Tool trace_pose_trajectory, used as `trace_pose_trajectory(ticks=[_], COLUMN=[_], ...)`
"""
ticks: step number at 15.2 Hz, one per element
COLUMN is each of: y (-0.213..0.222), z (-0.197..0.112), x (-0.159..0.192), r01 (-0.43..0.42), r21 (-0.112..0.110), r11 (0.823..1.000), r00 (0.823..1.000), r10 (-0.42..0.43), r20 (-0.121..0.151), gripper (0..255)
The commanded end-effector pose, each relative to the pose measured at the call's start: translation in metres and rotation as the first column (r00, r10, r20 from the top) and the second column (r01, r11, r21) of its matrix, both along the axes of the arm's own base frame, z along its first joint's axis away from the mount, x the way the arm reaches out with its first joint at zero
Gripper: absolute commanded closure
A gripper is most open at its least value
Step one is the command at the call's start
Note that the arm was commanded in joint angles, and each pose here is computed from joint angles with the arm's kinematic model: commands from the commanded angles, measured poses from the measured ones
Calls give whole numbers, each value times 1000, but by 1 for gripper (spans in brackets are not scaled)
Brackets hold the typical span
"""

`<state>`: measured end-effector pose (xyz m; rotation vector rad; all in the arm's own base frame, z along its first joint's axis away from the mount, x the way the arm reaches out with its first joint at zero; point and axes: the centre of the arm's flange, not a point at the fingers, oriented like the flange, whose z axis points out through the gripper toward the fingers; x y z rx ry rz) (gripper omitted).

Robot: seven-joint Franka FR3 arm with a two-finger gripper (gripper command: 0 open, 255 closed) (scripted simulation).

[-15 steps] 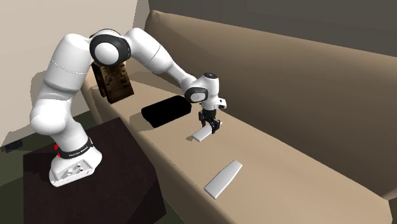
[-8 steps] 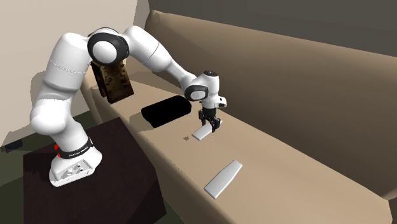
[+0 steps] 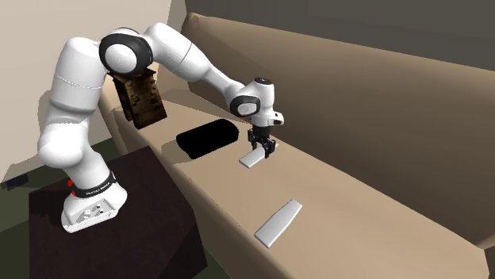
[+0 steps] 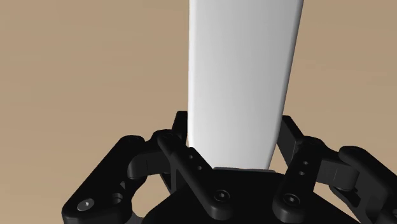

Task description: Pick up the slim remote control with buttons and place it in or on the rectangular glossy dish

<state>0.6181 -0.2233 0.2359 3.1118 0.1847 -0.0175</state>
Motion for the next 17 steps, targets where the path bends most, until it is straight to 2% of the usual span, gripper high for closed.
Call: trace_pose_trajectory(ticks=[1,16,17], y=[0,0,13], z=[11,88,88], x=[0,0,-5], r01=[0,0,0], r21=[0,0,0], r11=[1000,1000,1000], r00=[1000,1000,1000], r10=[0,0,0], r20=[0,0,0], gripper=[255,255,255])
